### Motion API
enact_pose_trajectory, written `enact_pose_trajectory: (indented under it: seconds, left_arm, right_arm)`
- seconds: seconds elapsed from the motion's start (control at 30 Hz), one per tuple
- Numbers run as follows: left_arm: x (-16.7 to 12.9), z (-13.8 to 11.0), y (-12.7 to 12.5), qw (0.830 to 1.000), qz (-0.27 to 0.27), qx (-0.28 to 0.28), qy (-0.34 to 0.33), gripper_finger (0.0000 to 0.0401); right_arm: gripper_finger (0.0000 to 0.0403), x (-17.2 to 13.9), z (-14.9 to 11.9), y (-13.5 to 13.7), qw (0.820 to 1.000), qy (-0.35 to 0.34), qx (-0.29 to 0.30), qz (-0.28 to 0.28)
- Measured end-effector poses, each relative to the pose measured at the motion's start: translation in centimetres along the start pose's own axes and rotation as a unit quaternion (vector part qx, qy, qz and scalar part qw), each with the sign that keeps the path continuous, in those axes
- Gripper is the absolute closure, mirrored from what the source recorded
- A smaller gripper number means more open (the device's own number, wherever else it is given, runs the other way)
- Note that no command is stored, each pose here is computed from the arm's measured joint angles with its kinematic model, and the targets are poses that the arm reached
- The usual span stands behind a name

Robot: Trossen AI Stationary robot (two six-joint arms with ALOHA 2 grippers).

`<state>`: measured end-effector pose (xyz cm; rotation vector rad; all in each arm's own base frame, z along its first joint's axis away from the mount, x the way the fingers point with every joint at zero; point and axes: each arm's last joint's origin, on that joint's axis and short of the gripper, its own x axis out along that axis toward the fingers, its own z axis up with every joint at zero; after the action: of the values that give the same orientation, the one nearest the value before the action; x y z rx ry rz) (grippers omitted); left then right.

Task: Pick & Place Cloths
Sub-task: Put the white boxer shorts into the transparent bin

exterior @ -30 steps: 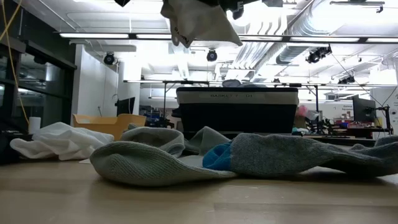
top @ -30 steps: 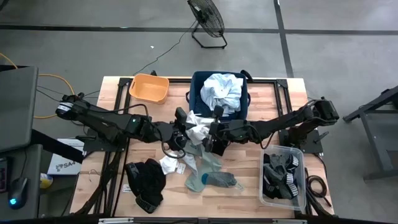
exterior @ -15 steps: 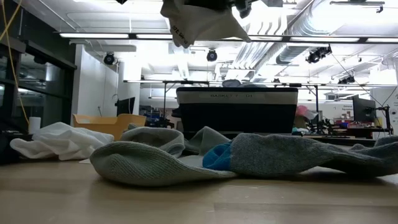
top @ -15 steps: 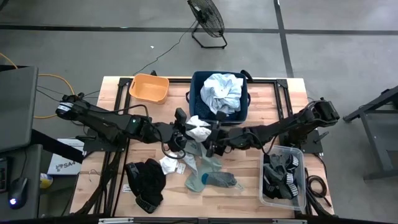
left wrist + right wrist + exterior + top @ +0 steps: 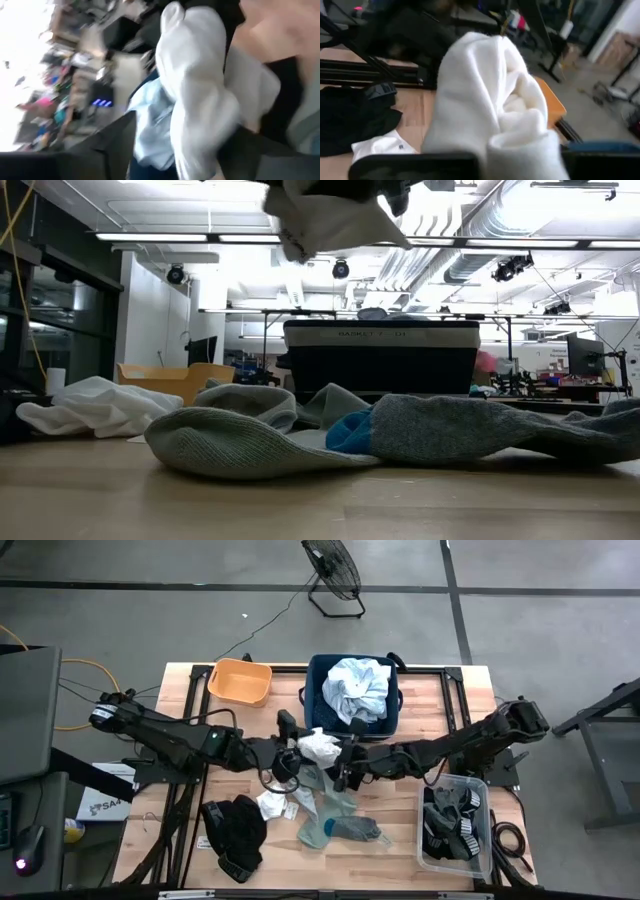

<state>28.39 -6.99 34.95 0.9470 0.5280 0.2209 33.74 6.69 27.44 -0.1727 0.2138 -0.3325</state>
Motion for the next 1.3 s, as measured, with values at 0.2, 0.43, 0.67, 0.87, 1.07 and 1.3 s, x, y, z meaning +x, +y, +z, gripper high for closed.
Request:
enact_pose_trajectory:
  seconds: [0.2, 0.43, 0.67, 0.87, 1.07, 1.3]
  left_arm:
    - [-1.9, 0.3, 0.3, 0.998, 0.062, -0.009, 0.032, 0.0105]
    - [-4.2, -0.5, 0.9, 0.996, 0.045, -0.079, 0.020, 0.0099]
    - [-5.3, -3.7, 2.3, 0.979, -0.032, -0.195, 0.040, 0.0098]
    - [-4.7, -6.4, 1.7, 0.965, -0.069, -0.250, 0.045, 0.0098]
    - [-3.7, -8.4, -0.6, 0.959, -0.080, -0.270, 0.041, 0.0098]
    - [-3.6, -10.5, -3.0, 0.952, -0.076, -0.295, 0.012, 0.0098]
  right_arm:
    - [0.0366, -2.6, 1.6, -1.9, 0.997, 0.054, 0.047, -0.004]
    - [0.0366, -7.4, 3.5, -4.9, 0.983, 0.103, 0.146, 0.048]
    - [0.0366, -12.7, 5.3, -7.5, 0.952, 0.178, 0.223, 0.112]
    - [0.0366, -15.8, 6.2, -7.6, 0.894, 0.298, 0.289, 0.168]
    - [0.0366, -17.6, 6.0, -5.7, 0.819, 0.398, 0.347, 0.225]
    - [0.0366, -20.2, 5.3, -2.5, 0.733, 0.507, 0.392, 0.229]
